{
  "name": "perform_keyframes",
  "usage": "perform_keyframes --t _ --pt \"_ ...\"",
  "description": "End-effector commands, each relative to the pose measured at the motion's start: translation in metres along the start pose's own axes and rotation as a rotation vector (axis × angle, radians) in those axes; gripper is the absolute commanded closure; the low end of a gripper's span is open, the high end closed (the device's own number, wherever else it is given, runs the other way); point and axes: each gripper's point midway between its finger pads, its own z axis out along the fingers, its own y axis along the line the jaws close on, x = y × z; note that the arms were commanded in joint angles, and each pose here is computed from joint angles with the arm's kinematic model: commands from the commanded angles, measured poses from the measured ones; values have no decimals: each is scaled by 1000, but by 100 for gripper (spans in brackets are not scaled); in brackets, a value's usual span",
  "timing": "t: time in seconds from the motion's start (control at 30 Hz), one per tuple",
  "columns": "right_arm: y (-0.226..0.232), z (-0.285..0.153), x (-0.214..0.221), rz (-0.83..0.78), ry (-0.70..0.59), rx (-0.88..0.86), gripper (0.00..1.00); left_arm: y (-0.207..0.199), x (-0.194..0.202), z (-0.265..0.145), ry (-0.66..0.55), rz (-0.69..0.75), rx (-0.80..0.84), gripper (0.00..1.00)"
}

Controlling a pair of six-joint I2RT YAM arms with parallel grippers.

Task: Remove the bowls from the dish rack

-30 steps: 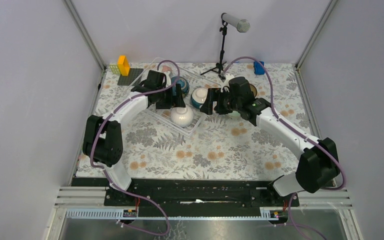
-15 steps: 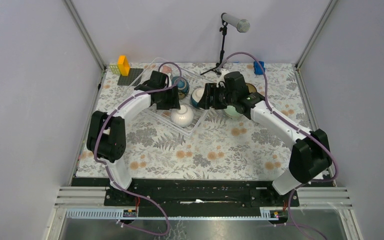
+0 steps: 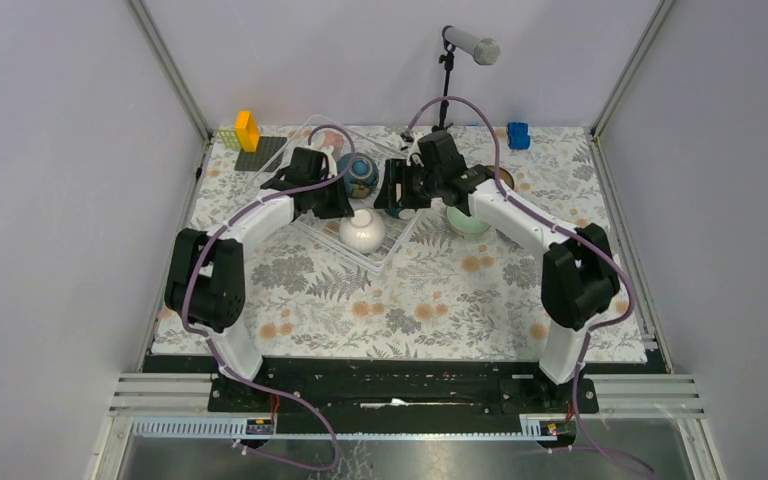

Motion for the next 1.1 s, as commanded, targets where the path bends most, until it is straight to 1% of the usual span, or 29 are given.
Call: perform_keyframes --t 0.0,0.1,0.17,0.3,0.33,0.37,0.53,0.7,0.83,1.07 --pt "5 15 1 -24 56 7 27 5 -9 -16 -66 -58 59 77" --pt "-1 25 3 -9 90 33 22 11 -11 -24 -97 -95 66 86" --pt "-4 33 7 8 109 44 18 20 -15 -29 -124 -121 46 89" --pt "-5 48 14 24 143 46 10 23 -19 -37 -161 -133 30 89" --pt "-5 52 16 27 152 47 2 23 -20 -37 -162 -135 30 89" --pt "-5 56 15 31 153 46 1 23 -20 -37 -164 -137 30 88" --pt "-3 75 20 88 183 15 0 23 -21 -39 -171 -146 26 80" --pt "-3 86 21 144 179 9 0 18 -26 -47 -203 -155 40 73" --pt "-5 91 27 169 192 23 0 11 -33 -60 -245 -165 58 69" --pt "-6 105 39 201 220 4 0 1 -44 -91 -317 -172 72 57"
